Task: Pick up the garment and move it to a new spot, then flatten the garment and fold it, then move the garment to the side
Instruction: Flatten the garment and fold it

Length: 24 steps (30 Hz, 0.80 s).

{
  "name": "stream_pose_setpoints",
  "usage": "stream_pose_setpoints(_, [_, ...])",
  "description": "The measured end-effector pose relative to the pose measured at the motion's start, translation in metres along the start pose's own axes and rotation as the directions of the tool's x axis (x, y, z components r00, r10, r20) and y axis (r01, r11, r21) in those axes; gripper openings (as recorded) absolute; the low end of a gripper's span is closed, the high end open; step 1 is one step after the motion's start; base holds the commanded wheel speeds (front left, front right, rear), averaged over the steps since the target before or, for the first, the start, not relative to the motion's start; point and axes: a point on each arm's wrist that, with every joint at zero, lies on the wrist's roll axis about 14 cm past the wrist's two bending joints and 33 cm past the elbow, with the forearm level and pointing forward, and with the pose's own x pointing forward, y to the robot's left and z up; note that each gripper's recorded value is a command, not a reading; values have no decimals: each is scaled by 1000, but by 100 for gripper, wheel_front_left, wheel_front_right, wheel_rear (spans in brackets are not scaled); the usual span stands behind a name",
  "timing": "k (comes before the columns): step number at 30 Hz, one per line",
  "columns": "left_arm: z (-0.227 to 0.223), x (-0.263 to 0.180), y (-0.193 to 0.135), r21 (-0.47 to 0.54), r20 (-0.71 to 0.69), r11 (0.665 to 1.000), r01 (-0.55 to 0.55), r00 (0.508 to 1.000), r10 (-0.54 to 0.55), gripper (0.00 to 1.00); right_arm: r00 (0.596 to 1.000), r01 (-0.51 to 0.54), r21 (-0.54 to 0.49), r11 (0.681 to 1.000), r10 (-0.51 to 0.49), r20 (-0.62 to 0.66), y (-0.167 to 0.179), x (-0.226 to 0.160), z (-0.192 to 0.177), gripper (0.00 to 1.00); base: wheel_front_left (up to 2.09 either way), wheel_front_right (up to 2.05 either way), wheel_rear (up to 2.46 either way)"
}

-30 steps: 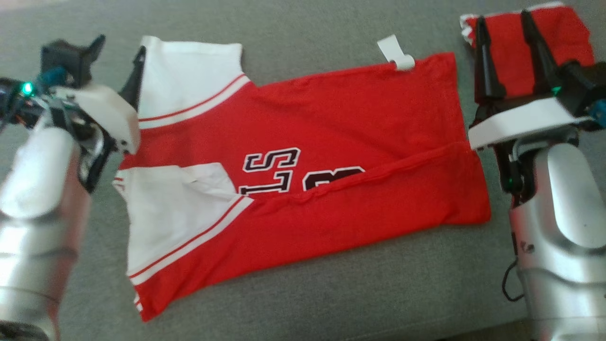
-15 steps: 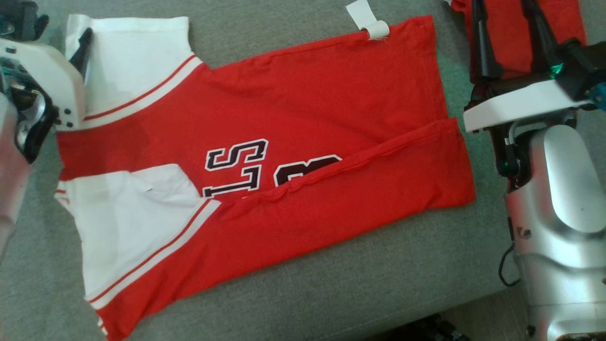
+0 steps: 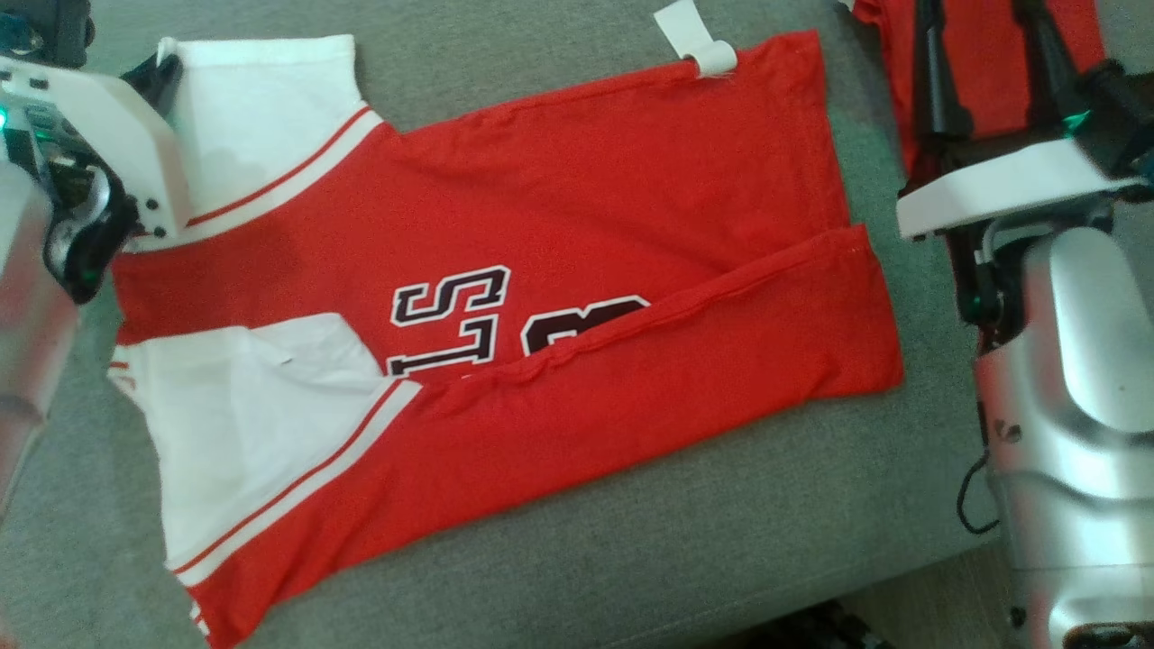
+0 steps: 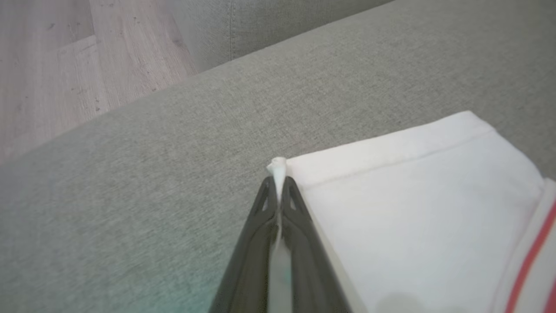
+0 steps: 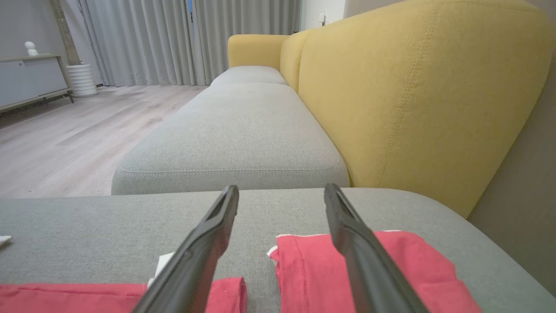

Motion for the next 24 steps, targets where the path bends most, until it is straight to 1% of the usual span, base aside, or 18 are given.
stream_pose_setpoints(3, [4, -9, 2, 10, 51, 1000, -13, 999, 13, 0, 1000, -16, -7, 1000, 16, 11, 3, 4, 9, 100, 0, 0, 0])
stream_pose_setpoints(7, [31, -27, 0, 4, 211, 1000, -22, 977, 21, 0, 999, -49, -20, 999, 49, 4, 6, 8, 17, 100, 0, 0, 0])
stream_pose_setpoints(11, [56, -51, -5, 16, 355, 999, -31, 935, 24, 0, 994, -103, -3, 995, 103, -39, 17, 11, 15, 100, 0, 0, 0])
stream_pose_setpoints(16, [80, -88, -7, 27, 503, 998, -60, 864, 38, 0, 977, -174, 1, 985, 173, -123, 32, 16, 4, 100, 0, 0, 0])
stream_pose_setpoints(20, [80, -107, -10, 32, 547, 997, -72, 836, 43, 0, 964, -196, 5, 981, 194, -180, 36, 18, -7, 100, 0, 0, 0])
stream_pose_setpoints(24, [57, -122, -16, 34, 544, 996, -77, 838, 46, 0, 942, -222, 22, 975, 220, -254, 44, 21, -23, 100, 0, 0, 0])
